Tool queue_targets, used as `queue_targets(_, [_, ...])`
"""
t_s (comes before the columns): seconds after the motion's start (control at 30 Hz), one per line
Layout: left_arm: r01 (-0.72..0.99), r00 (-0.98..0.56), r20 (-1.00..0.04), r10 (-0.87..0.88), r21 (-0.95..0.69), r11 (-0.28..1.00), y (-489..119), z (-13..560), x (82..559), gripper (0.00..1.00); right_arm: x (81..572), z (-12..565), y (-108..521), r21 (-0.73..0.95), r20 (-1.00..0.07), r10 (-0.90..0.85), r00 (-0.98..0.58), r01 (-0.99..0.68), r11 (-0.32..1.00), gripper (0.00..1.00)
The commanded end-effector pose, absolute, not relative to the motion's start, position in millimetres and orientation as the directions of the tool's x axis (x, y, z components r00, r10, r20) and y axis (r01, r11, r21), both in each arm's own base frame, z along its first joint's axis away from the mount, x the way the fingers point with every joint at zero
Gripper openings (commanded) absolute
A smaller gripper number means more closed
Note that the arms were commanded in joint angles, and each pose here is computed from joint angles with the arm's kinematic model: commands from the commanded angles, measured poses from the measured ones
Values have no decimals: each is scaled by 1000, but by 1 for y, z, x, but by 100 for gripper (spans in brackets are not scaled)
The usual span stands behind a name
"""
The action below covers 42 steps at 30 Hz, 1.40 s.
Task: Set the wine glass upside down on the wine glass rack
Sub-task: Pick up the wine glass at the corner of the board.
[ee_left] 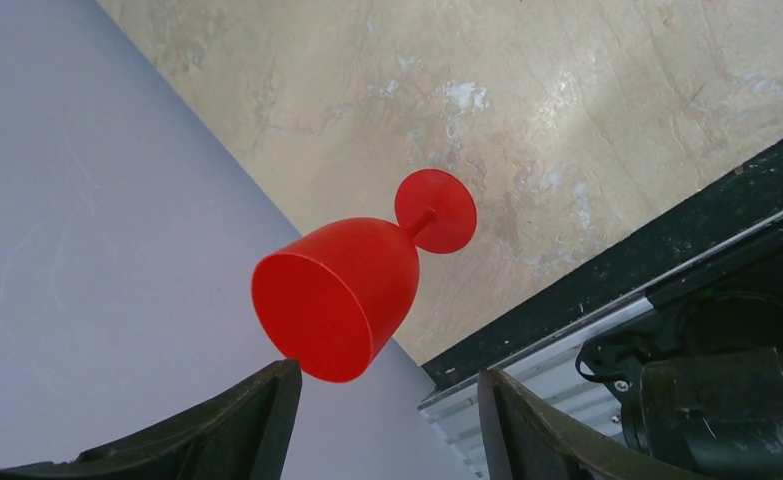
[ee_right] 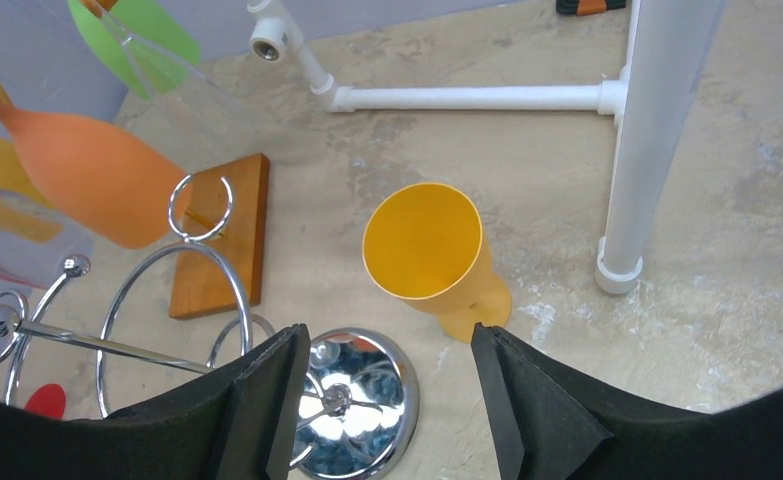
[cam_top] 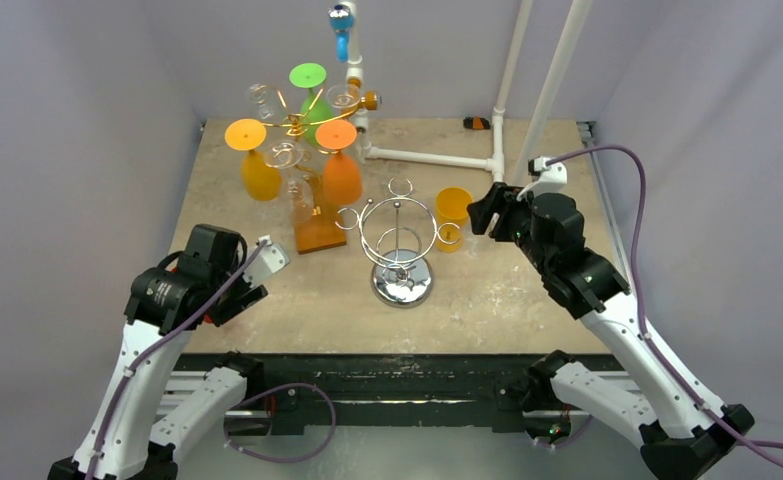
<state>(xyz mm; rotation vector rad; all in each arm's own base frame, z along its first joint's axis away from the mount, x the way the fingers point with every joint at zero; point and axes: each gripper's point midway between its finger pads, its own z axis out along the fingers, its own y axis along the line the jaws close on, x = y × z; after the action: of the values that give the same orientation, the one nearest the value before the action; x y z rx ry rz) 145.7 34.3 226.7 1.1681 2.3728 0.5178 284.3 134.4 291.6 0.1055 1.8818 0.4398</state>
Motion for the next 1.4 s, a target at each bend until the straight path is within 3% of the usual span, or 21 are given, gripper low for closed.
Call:
queue_targets(0.0, [351, -723, -216, 657, 703, 618, 77, 241, 159, 69, 280, 318, 137, 356, -905, 288, -313, -188, 915, 70])
queue_targets(0.3, [290, -749, -214, 627, 745, 601, 81, 218, 178, 74, 273, 322, 133, 371, -905, 307, -296, -192, 909, 72])
queue_targets(0.7, [177, -801, -228, 554, 794, 582, 94, 221, 184, 70, 268, 321, 129, 361, -909, 299, -289, -192, 913, 72])
queue_targets(1.03, [224, -835, -126, 536, 811, 541, 104, 201, 175, 62, 265, 322, 123, 357, -913, 302, -275, -177, 917, 71])
queue_targets(1.37, [192, -848, -148, 508, 808, 557, 122, 197, 173, 62, 262, 316, 119, 353, -913, 299, -278, -168, 921, 70])
